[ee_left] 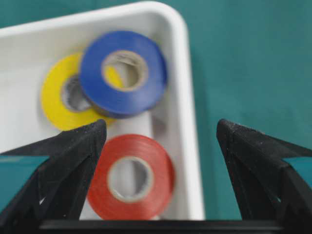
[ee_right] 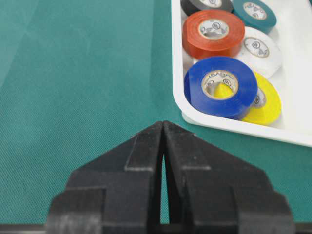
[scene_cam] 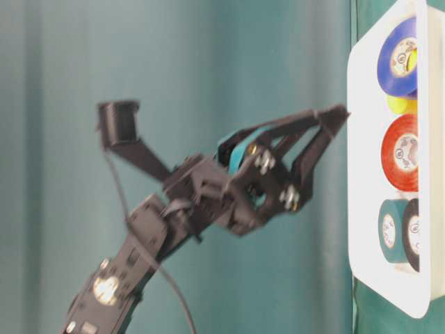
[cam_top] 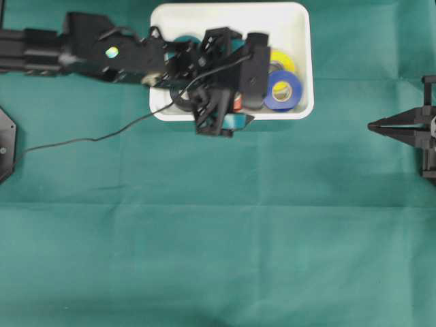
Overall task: Put the tape into the white case with the left arm.
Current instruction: 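Release the blue tape and withdraw the left gripper to the left edge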
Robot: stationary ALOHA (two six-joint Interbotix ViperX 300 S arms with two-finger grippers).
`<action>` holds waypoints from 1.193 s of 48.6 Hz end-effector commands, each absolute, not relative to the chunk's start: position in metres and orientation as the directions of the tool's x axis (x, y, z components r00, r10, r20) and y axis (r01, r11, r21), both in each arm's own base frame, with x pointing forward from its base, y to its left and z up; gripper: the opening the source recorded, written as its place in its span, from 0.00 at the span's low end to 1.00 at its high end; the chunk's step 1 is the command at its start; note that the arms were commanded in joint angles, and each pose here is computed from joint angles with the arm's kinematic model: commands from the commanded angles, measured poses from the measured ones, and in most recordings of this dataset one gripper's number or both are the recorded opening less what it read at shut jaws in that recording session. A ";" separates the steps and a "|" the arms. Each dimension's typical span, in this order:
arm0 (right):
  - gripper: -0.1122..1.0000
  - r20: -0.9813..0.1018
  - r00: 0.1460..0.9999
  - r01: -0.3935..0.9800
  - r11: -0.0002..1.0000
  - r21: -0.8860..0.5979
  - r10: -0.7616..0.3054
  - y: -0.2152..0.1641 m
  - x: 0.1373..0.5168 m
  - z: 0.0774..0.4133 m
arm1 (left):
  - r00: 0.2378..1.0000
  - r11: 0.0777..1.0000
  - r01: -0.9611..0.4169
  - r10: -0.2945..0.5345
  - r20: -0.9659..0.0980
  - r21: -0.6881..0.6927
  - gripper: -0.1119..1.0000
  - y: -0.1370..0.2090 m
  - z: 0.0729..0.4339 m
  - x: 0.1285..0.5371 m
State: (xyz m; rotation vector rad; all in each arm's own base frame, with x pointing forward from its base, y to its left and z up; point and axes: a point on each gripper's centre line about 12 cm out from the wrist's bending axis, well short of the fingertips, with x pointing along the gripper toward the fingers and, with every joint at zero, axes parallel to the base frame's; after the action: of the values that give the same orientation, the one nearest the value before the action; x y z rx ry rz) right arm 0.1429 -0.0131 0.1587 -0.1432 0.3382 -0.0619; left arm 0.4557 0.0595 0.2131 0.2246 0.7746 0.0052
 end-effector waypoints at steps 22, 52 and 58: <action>0.02 -0.313 0.946 0.036 0.988 -0.152 -0.083 -0.013 0.145 0.163 | 0.739 0.988 0.067 0.046 -0.673 0.141 0.98 0.027 0.237 0.385; 0.02 -0.313 0.946 0.038 0.988 -0.152 -0.084 -0.013 0.145 0.163 | 0.832 0.991 0.025 0.051 -0.553 0.129 0.98 0.021 0.239 0.327; 0.02 -0.313 0.946 0.038 0.988 -0.152 -0.084 -0.013 0.145 0.163 | 0.863 0.991 0.015 0.054 -0.502 0.133 0.98 0.020 0.243 0.313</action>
State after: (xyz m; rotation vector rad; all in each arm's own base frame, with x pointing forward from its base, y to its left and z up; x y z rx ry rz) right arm 0.1427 -0.0131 0.1581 -0.1431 0.3398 -0.0618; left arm 0.3190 0.0216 0.2288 0.1346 0.6046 0.0150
